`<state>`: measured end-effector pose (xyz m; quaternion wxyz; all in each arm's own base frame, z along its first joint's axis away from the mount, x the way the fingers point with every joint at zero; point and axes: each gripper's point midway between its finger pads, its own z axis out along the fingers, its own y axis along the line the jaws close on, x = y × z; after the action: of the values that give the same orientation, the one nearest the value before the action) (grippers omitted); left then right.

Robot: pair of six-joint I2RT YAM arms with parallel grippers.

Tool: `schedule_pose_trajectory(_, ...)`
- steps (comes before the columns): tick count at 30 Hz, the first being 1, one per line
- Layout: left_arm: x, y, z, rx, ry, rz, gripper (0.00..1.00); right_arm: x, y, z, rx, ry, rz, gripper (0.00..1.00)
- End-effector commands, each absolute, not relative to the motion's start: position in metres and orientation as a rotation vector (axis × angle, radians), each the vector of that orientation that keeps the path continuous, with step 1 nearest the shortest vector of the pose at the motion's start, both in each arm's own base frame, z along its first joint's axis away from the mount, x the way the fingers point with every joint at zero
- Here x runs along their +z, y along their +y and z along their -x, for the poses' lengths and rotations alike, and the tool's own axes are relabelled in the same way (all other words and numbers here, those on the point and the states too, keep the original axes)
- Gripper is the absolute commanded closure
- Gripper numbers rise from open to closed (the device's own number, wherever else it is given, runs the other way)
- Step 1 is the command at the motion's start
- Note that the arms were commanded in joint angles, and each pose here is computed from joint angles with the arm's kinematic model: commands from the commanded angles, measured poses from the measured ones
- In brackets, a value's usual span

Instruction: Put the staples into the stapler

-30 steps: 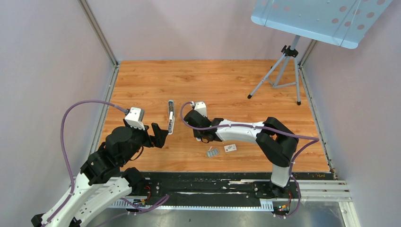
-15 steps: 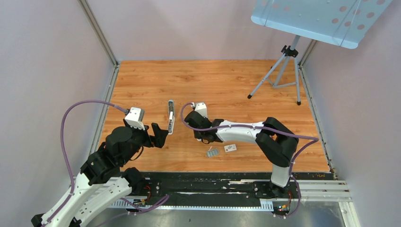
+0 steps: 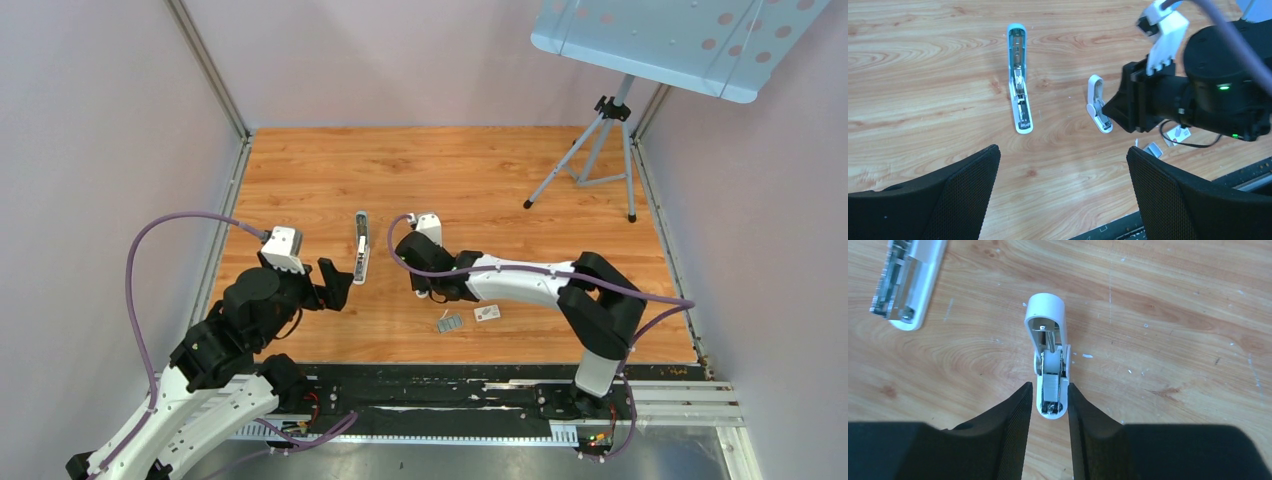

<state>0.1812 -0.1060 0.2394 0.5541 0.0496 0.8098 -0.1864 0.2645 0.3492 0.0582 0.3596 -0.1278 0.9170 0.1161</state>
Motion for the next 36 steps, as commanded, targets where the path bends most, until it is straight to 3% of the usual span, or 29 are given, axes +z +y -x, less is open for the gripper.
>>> schedule_pose_trajectory(1,0.235,-0.097,-0.184,-0.400,1.929,-0.051,0.00,0.092,0.342,-0.270,0.347,2.297,0.332,0.62)
schedule_pose_trajectory(12,0.219,-0.120,-0.187,-0.483,1.984,-0.059,0.02,0.078,0.338,-0.285,0.358,2.327,0.343,0.52)
schedule_pose_trajectory(36,0.216,-0.121,-0.190,-0.478,1.971,-0.072,0.01,0.032,0.326,-0.272,0.330,2.431,0.353,0.58)
